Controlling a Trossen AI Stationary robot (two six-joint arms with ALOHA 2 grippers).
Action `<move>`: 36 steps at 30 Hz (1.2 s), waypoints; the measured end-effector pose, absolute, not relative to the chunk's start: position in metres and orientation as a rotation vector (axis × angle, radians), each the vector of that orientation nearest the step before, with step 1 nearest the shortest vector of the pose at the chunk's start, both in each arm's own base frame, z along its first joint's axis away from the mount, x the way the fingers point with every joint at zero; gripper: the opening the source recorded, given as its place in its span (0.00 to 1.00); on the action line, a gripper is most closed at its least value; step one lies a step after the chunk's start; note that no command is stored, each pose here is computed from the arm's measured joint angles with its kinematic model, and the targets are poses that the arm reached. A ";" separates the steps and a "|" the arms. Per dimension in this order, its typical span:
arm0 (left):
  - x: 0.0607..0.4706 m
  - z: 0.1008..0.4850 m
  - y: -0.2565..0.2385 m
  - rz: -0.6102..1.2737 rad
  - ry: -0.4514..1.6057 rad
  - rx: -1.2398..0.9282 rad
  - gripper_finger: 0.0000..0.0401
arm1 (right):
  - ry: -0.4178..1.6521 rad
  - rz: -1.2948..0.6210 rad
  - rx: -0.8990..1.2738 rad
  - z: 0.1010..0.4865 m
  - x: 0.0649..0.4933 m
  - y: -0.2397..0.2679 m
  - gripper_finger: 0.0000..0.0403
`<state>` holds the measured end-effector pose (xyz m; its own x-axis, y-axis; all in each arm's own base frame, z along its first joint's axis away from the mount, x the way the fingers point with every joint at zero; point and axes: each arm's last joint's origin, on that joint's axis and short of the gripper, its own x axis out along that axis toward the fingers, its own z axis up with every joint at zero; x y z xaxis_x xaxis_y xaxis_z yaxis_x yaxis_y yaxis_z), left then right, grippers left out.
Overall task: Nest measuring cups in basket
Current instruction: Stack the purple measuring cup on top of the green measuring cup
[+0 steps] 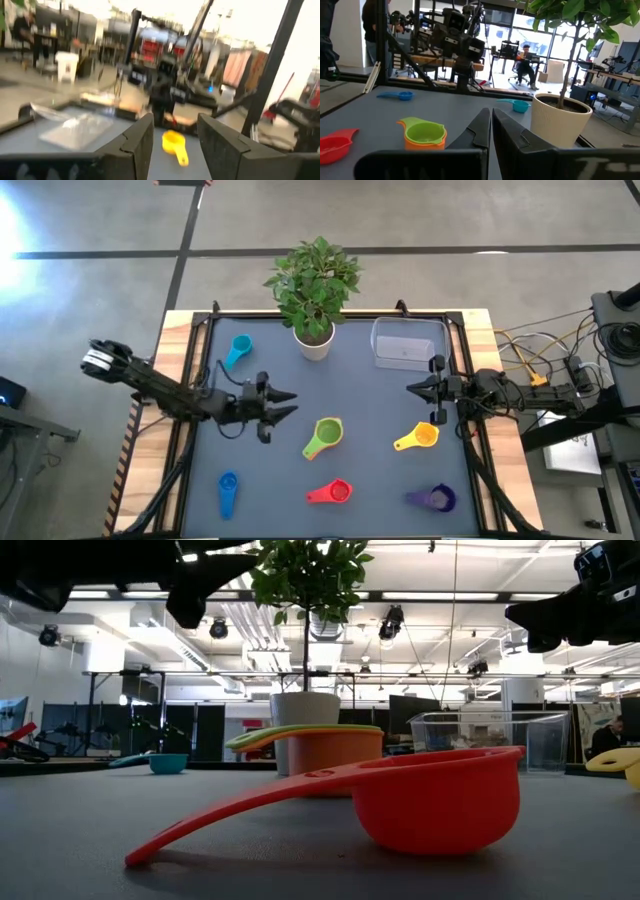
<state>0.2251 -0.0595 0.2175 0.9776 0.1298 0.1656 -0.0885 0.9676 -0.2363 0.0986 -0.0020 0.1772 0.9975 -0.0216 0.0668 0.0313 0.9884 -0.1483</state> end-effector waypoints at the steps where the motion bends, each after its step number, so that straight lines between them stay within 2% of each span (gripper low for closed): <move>1: 0.222 0.216 -0.059 0.110 -0.200 -0.224 0.33 | -0.065 -0.027 -0.150 0.177 0.099 -0.002 0.02; 10: 0.219 0.203 -0.058 0.112 -0.163 -0.200 0.33 | -0.065 -0.027 -0.150 0.177 0.099 -0.002 0.02; 17: 0.224 0.198 -0.062 0.021 -0.136 -0.290 0.33 | -0.084 -0.029 -0.150 0.179 0.098 -0.002 0.02; 28: 0.222 0.205 -0.061 0.018 -0.161 -0.302 0.33 | -0.382 0.001 0.106 0.207 0.092 -0.002 0.02; 31: 0.221 0.207 -0.061 0.015 -0.173 -0.310 0.33 | -0.358 0.034 0.151 0.218 0.089 -0.001 0.02; 36: 0.218 0.211 -0.060 0.016 -0.168 -0.301 0.33 | -0.197 0.065 0.297 0.257 0.086 0.001 0.02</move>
<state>0.2178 -0.0596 0.2109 0.9859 0.0409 0.1625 0.0092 0.9551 -0.2962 0.0861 0.0010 0.2565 0.9787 0.0349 0.2024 -0.0927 0.9544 0.2839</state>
